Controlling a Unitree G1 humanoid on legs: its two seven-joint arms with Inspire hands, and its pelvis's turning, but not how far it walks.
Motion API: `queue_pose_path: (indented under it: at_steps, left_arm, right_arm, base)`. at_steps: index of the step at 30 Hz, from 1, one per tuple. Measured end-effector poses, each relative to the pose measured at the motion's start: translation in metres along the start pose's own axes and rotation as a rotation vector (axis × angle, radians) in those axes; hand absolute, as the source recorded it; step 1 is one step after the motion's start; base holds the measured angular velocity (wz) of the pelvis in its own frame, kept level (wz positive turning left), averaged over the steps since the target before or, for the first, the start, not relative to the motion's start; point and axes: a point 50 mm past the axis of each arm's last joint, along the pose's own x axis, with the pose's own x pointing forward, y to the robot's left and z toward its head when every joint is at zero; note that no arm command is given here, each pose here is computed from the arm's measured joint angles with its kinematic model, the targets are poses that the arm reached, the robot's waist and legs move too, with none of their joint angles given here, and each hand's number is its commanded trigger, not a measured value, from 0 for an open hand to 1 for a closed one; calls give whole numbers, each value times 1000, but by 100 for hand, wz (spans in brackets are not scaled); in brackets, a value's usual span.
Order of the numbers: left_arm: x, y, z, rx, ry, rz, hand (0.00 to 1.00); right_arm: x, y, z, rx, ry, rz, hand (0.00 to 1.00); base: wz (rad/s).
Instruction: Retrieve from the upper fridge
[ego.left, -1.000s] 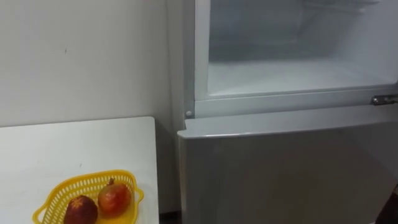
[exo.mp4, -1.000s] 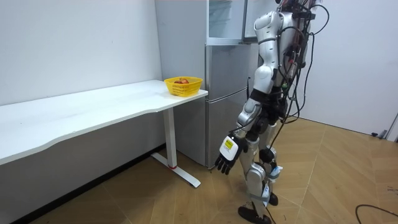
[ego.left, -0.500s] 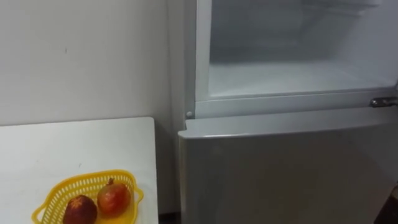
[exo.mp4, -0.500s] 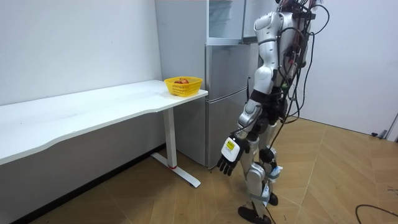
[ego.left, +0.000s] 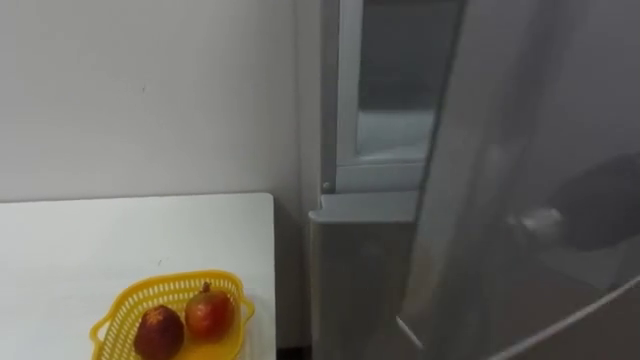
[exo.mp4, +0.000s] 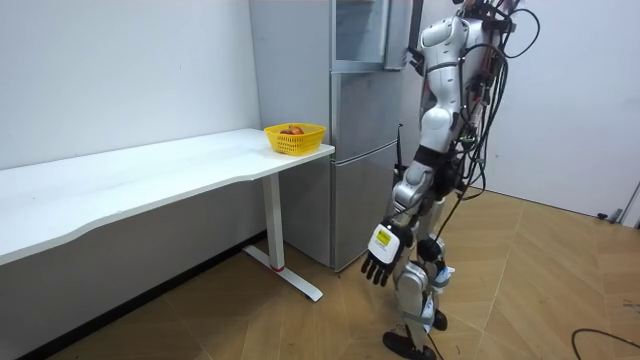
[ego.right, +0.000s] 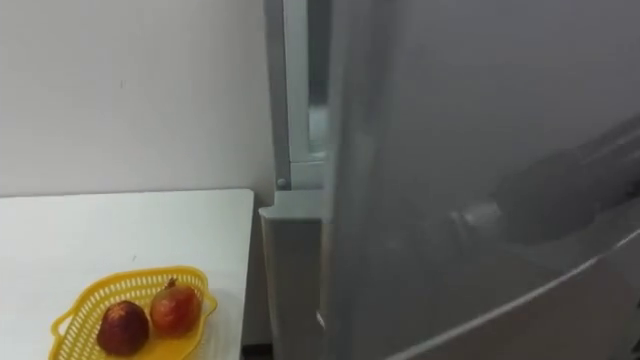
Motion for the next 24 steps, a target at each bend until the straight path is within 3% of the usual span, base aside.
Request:
queue_pose_path:
  at_steps: [8,24]
  left_arm:
    - [0,-3,-4,5,27,-27,0]
    - [0,-7,-10,-4,61,-80,0]
  right_arm:
    - [3,15,-6,-85,6,65,0]
    - [4,6,-10,-137,5,-3,0]
  base:
    - [10]
    - [3]
